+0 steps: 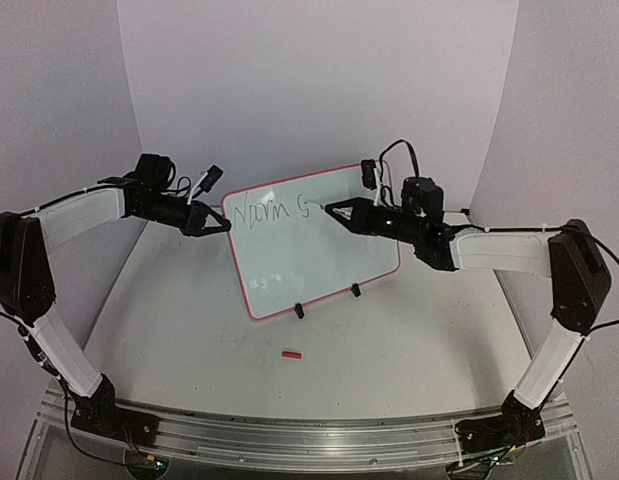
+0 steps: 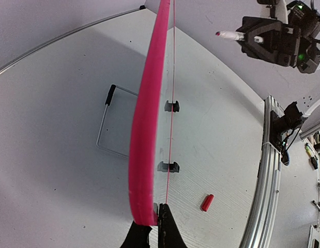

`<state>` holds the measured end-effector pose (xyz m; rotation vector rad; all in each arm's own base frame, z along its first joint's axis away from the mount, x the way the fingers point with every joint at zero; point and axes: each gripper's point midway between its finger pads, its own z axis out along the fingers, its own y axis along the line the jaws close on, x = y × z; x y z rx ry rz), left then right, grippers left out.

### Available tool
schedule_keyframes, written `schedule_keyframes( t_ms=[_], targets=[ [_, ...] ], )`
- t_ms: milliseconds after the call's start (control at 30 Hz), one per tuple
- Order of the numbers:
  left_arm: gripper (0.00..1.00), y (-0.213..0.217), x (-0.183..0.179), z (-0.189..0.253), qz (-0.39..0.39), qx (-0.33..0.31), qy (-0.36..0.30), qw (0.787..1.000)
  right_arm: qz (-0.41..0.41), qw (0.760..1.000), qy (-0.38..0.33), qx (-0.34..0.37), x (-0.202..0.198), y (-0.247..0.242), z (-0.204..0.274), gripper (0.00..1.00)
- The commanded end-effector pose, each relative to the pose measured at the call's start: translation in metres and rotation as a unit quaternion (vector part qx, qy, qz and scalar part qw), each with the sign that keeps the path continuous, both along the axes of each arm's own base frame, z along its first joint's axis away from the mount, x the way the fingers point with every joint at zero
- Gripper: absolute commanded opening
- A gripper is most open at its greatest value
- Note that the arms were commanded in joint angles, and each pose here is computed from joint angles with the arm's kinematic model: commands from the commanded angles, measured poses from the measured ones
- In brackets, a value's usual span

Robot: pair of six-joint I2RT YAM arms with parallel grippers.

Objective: Write a sentence on the whiteboard

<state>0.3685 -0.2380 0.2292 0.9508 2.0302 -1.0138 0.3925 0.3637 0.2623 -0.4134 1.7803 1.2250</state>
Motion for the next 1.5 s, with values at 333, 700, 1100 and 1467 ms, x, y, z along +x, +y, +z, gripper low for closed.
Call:
schedule_keyframes(
  t_ms=[333, 700, 1100, 1467],
  targets=[
    [0.00, -0.005, -0.006, -0.006, -0.014, 0.037, -0.032, 0.999, 0.010, 0.998, -0.044, -0.035, -0.002, -0.008, 0.026, 0.00],
    [0.00, -0.005, -0.006, -0.008, -0.014, 0.040, -0.031, 0.999, -0.031, 0.998, -0.033, -0.050, 0.026, -0.011, 0.009, 0.00],
    [0.00, -0.004, -0.005, -0.009, -0.013, 0.041, -0.031, 0.999, -0.041, 0.997, -0.021, -0.060, 0.039, -0.009, -0.009, 0.00],
    [0.00, -0.005, -0.006, -0.009, -0.014, 0.042, -0.031, 0.999, -0.059, 0.996, -0.023, -0.061, 0.049, -0.012, -0.010, 0.00]
  ],
)
